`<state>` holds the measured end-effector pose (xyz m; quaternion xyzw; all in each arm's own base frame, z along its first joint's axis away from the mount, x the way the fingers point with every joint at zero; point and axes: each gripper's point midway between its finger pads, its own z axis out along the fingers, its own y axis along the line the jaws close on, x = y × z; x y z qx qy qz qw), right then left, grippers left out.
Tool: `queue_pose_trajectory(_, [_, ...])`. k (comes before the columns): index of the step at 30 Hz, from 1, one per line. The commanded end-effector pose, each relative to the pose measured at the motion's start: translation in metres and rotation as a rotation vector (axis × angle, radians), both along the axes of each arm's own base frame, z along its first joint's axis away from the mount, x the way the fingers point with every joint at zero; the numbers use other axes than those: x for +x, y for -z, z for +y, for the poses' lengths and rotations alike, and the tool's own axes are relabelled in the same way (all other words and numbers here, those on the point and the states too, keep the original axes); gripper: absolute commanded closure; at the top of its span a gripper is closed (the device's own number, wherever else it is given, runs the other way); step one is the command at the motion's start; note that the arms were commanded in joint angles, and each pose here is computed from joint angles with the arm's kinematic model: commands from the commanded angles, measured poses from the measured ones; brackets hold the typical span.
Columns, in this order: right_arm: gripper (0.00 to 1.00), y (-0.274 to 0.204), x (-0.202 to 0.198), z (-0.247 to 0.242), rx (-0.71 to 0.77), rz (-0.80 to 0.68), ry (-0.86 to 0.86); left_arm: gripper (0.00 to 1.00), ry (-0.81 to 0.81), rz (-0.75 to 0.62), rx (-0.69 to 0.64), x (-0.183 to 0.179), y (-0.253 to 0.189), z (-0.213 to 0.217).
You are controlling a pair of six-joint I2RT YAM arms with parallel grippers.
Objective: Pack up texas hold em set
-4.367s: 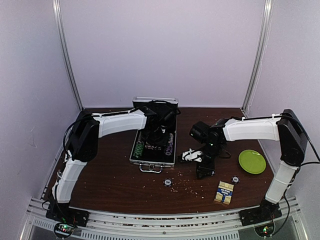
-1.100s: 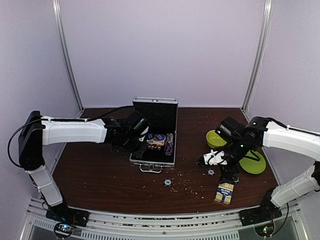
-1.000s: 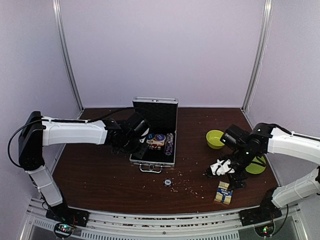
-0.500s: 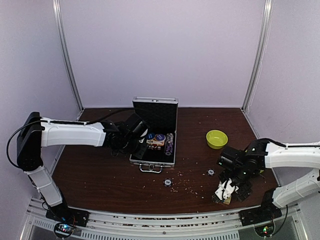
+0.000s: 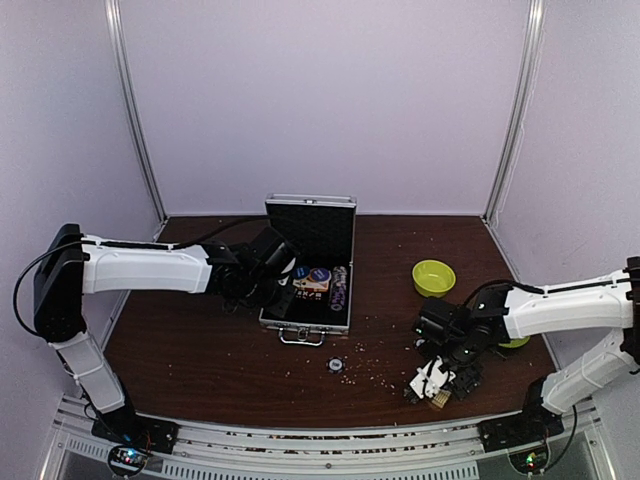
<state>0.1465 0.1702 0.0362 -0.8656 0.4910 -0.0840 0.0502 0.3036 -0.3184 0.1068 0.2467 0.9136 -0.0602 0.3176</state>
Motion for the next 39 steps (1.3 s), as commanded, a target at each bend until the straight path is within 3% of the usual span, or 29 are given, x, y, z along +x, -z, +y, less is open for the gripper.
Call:
queue_pose_trajectory(1, [0.08,-0.001,-0.004,0.036,0.075,0.122,0.129,0.64,-0.007,-0.029,-0.026,0.007,-0.004,-0.008])
queue_pose_trajectory(7, [0.13,0.005,-0.015,0.051,0.048,0.258,0.252,0.64,-0.011,-0.023,-0.016,0.005,-0.001,-0.004])
queue_pose_trajectory(25, [0.15,0.012,-0.017,0.016,0.047,0.233,0.437,0.64,-0.010,-0.008,-0.012,0.004,0.006,-0.005])
queue_pose_trajectory(34, [0.31,0.016,-0.014,0.014,0.024,0.229,0.454,0.64,-0.036,-0.033,-0.018,0.000,-0.006,0.007])
queue_pose_trajectory(39, [0.30,0.018,-0.014,0.015,0.027,0.226,0.471,0.64,-0.070,-0.045,-0.024,-0.005,-0.010,0.021])
